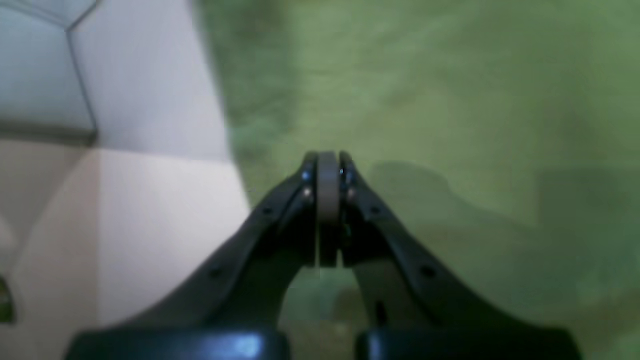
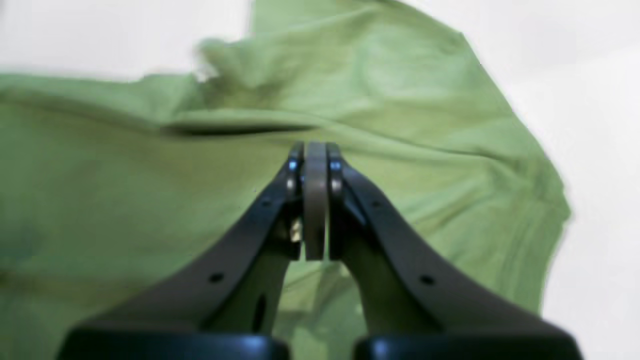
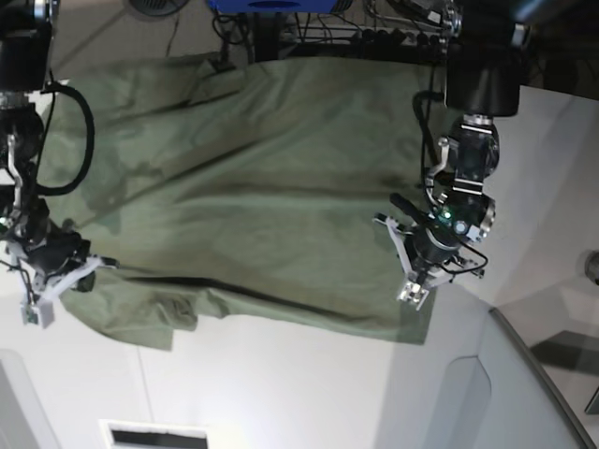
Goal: Layout the t-shirt on the table in an organized manner, then fold the t-shirt properly
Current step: 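Hold the shirt with both grippers and drag it flat across the table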
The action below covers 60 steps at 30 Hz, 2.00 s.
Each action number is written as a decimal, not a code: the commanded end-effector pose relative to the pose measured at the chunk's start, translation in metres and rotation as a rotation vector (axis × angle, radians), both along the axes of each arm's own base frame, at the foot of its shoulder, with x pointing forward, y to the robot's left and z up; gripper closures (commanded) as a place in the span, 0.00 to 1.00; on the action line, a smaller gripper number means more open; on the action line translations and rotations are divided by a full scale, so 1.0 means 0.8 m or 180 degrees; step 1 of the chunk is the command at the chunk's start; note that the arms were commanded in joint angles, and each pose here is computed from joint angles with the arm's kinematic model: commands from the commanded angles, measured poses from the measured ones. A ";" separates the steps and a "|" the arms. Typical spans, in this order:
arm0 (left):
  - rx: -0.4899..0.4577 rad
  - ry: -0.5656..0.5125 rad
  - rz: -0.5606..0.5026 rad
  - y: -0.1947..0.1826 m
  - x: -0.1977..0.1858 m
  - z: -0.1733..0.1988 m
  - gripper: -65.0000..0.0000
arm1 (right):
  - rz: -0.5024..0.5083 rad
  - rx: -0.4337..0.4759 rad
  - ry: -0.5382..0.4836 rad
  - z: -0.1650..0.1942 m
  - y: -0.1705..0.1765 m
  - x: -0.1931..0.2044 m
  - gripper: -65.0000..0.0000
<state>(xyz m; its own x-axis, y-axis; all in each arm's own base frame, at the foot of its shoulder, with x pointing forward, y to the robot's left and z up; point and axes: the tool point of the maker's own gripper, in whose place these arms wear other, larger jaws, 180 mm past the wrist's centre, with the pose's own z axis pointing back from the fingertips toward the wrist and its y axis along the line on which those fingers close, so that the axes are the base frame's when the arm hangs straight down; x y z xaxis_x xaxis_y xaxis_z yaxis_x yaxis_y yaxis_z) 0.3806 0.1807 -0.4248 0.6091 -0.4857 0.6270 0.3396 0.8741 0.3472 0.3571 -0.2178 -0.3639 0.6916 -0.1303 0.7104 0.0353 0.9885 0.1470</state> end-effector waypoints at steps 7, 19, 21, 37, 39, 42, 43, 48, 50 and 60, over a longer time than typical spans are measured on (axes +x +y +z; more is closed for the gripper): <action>0.0308 0.0032 0.0171 0.010 -0.042 0.054 1.00 | -0.0106 0.0007 0.0573 -0.032 -0.005 -0.045 0.99; 0.0502 0.0648 0.0673 0.047 -0.150 0.050 1.00 | -0.0885 0.0386 0.1125 -0.082 -0.013 -0.125 0.99; 0.0484 0.0718 0.0669 0.046 -0.157 0.042 1.00 | -0.0917 0.0384 0.1181 -0.091 -0.015 -0.130 0.99; 0.0049 0.1018 0.0610 0.055 -0.138 -0.069 1.00 | -0.1236 0.0398 0.1542 -0.165 -0.042 -0.138 0.99; 0.0042 0.0923 0.0621 0.066 -0.123 -0.068 1.00 | -0.1259 0.0423 0.1554 -0.167 -0.043 -0.130 0.99; -0.0047 0.0805 0.0757 0.083 -0.102 -0.067 1.00 | -0.1315 0.0425 0.1522 -0.172 -0.047 -0.120 0.99; -0.0071 0.0786 0.0791 0.087 -0.095 -0.068 1.00 | -0.1337 0.0422 0.1509 -0.175 -0.049 -0.117 0.99; -0.0154 0.0690 0.0830 0.096 -0.060 -0.068 1.00 | -0.1461 0.0427 0.1501 -0.183 -0.063 -0.092 0.99; -0.0191 0.0676 0.0847 0.097 -0.047 -0.068 1.00 | -0.1344 0.0330 0.1489 -0.185 -0.058 -0.074 0.99; -0.0327 0.0551 0.0866 0.092 0.002 -0.054 1.00 | -0.1120 -0.0147 0.1430 -0.189 -0.069 -0.016 0.99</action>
<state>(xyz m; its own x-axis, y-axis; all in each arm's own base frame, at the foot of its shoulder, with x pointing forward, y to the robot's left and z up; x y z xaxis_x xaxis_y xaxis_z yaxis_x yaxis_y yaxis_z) 0.3732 0.2464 -0.4787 0.8205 -0.2241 0.5259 0.1468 0.9717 0.1852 0.3650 -0.2654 -0.5032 0.8227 -0.3742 0.4279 0.3953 0.9176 0.0423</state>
